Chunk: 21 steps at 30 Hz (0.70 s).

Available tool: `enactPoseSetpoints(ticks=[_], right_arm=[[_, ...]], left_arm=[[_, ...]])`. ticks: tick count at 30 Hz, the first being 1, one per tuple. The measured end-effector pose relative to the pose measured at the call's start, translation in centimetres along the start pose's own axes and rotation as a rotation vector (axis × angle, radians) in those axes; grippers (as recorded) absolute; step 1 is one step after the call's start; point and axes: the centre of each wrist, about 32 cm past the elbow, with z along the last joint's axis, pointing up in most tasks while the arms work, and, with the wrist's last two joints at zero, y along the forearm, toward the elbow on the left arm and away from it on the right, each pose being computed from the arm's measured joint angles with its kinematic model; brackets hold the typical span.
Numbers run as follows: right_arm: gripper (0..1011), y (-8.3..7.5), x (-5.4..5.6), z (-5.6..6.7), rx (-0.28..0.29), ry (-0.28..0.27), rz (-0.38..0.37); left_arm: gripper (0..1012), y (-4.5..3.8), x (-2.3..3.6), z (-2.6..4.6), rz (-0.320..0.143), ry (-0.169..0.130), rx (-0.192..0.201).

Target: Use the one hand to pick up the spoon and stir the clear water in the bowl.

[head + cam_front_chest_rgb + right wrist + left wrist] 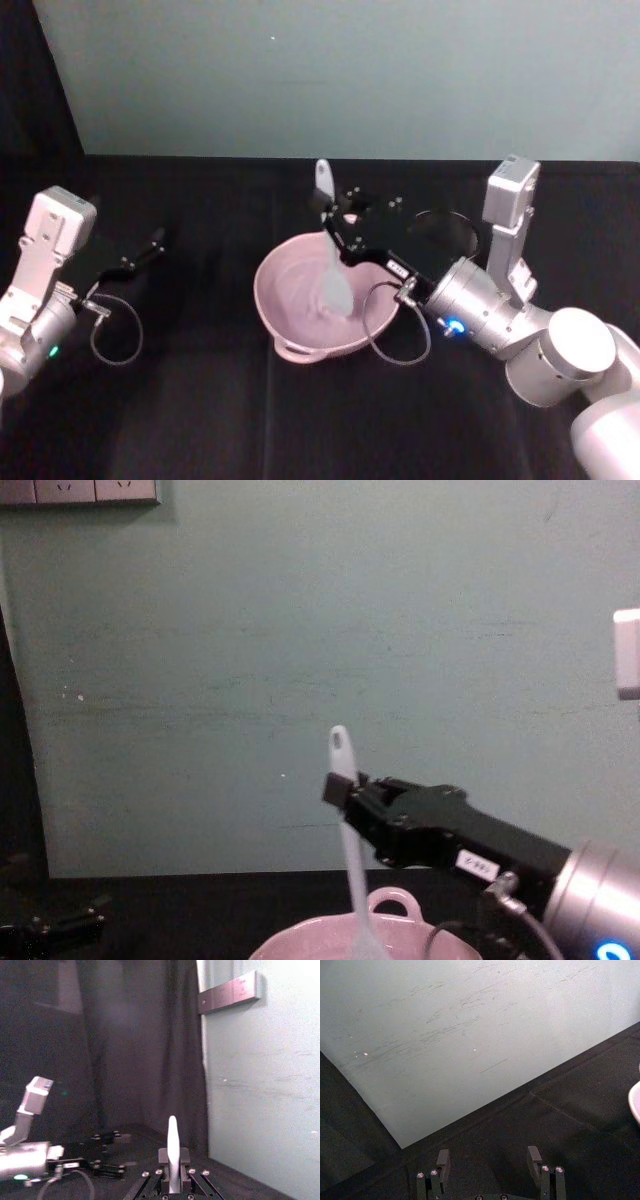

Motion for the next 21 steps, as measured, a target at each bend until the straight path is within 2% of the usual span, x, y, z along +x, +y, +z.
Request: enactPoseSetpoints(ticks=[5,10,15,21], right_arm=[[127,1.2,-1.1,-0.9,-0.002,0.047,0.034],[127,2.5,-1.5,-1.6,0.005,0.052,0.052],[127,3.9,-1.4,-2.3,0.008,0.031,0.048],[127,5.3,-0.4,-3.4,0.015,-0.023,-0.011]], left_arm=[[1011,0.00,0.00,0.00,0.000,0.000,0.000],[1011,0.00,0.00,0.00,0.000,0.000,0.000],[1011,0.00,0.00,0.00,0.000,0.000,0.000],[1011,0.00,0.00,0.00,0.000,0.000,0.000]])
